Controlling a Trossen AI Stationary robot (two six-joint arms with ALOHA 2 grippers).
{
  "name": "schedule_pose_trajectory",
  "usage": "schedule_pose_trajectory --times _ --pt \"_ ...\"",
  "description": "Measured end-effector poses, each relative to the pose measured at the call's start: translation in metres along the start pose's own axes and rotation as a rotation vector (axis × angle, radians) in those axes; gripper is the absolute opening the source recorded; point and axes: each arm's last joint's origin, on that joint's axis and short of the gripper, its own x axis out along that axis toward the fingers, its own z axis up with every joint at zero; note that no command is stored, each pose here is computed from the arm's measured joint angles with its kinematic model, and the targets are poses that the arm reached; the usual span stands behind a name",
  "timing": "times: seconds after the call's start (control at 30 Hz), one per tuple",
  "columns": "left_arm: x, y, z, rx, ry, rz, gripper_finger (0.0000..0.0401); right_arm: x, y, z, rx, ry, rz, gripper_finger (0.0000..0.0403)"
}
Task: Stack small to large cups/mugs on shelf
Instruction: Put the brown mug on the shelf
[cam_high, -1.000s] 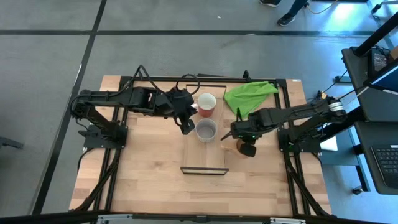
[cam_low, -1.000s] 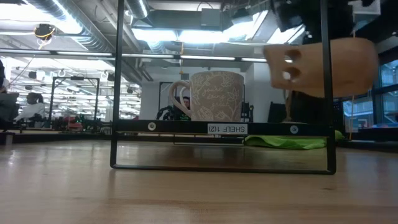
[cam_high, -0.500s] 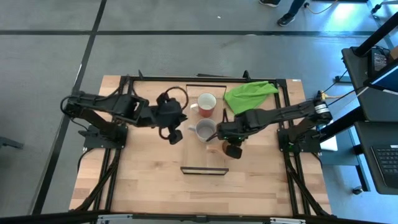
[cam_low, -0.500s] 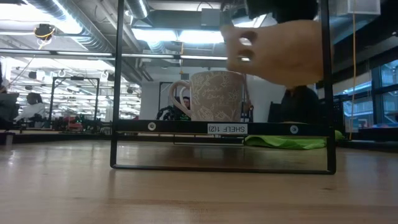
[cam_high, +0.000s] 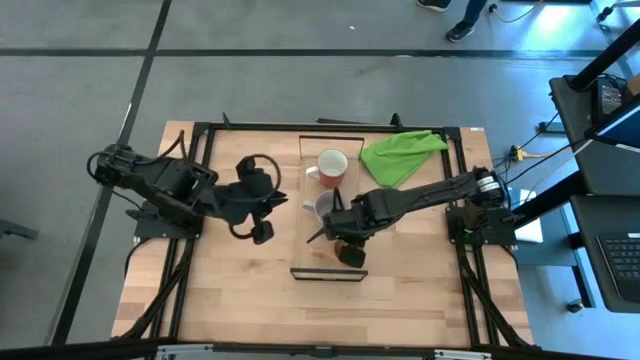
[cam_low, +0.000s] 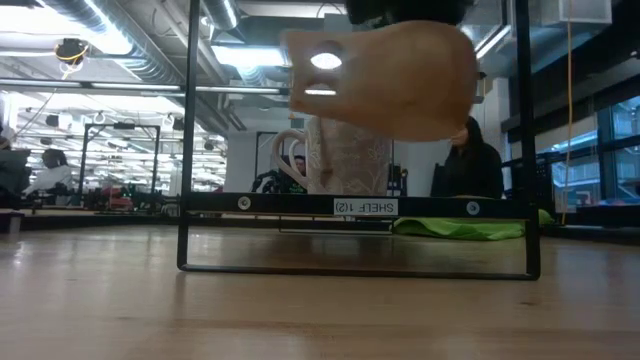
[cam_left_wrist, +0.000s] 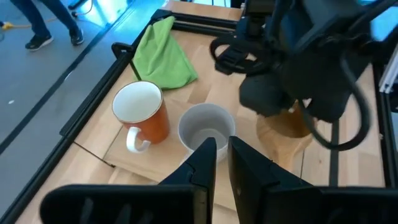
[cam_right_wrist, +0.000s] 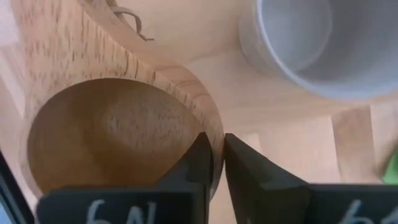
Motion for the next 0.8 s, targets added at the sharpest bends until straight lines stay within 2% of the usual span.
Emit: schedule_pose_trajectory --times 0.3,0.8 --pt "-0.009 0.000 -0.005 0.033 0.005 0.009 0.0035 0.015 0.011 0.019 0.018 -0.017 0.009 0.0040" --pt "-0.009 0.000 -0.005 0.044 0.009 0.012 0.0035 0.030 0.014 0.022 0.032 -0.003 0.003 0.0041"
